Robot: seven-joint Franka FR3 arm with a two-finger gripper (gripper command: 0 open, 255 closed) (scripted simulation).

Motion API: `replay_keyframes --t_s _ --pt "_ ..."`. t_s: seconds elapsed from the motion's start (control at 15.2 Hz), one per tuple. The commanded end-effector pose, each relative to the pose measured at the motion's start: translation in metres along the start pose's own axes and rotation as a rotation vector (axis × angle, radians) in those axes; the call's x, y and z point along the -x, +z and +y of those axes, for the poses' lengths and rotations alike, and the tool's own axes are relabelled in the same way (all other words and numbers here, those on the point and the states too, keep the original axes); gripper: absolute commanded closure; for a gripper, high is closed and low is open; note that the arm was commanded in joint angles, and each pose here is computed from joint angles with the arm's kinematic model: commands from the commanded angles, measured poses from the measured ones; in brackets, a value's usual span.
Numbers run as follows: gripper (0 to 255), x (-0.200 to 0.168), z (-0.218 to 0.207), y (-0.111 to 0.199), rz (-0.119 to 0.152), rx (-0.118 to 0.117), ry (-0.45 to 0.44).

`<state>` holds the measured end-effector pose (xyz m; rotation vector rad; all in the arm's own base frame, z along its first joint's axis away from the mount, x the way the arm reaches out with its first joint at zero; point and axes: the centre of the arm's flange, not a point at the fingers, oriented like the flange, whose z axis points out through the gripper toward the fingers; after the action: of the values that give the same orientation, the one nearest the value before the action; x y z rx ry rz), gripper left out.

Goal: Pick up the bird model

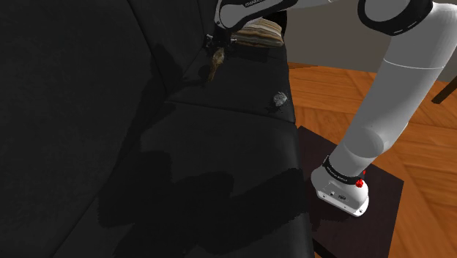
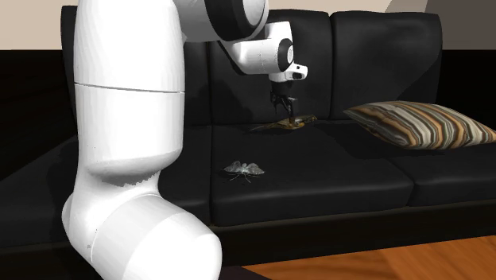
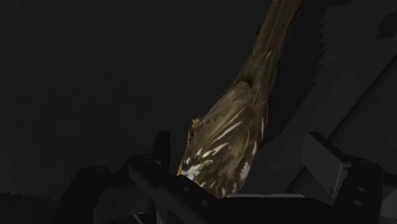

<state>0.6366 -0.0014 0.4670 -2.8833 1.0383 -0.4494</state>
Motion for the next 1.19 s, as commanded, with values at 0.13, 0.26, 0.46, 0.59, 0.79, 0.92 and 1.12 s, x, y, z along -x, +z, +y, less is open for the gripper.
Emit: replay_keyframes --t_s 0.13,0.26,0.46,0.59,0.79,0.92,1.12 --pt "0 0.005 0.003 0.020 0.001 0.000 0.002" --pt "0 0.006 0.003 0.023 0.001 -0.001 0.002" --pt "255 0.006 0.004 0.023 0.001 -0.001 0.002" --pt "255 0.006 0.004 0.023 0.001 -0.001 0.002" --pt "255 0.006 0.004 0.023 0.001 0.000 0.002" --pt "255 0.006 0.004 0.023 0.001 0.000 0.002" --pt "255 0.003 0.002 0.013 0.001 -0.001 0.002"
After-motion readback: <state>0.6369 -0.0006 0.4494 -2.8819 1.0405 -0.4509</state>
